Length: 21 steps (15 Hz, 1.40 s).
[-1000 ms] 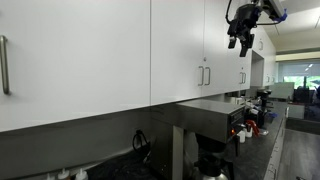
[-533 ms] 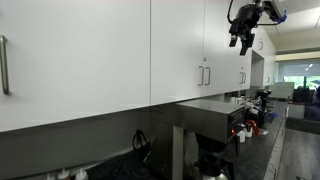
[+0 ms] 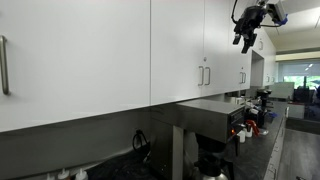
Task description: Open the cabinet, retrieve the sugar, and then close the cabinet door
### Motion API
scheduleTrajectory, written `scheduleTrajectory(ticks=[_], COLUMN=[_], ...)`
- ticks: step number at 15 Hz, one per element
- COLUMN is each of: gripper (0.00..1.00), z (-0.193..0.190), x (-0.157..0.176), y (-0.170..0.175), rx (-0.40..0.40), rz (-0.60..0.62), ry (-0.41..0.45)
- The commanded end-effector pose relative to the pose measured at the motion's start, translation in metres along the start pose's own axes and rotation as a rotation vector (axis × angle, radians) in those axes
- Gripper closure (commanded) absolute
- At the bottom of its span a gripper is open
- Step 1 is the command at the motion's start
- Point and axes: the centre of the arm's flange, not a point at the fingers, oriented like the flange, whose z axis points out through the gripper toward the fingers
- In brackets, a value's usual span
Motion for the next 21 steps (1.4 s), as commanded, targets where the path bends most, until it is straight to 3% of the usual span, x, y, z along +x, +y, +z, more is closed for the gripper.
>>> scheduleTrajectory(ticks=[1,3,4,17,21], gripper=[0.00,0.00,0.00,0.00,0.00], z=[-0.012,-0.020,-0.010,-0.016,0.012], x=[0.009,0.009,0.001,0.001,-0.012], y=[0.027,0.042,0.023,0.036,0.073], rx=[0.037,0.059,0.027,0.041,0.073], rz=[-0.045,-0.039,-0.031,-0.029,-0.061], ry=[-0.004,0.010,0.021,0.028,0.018])
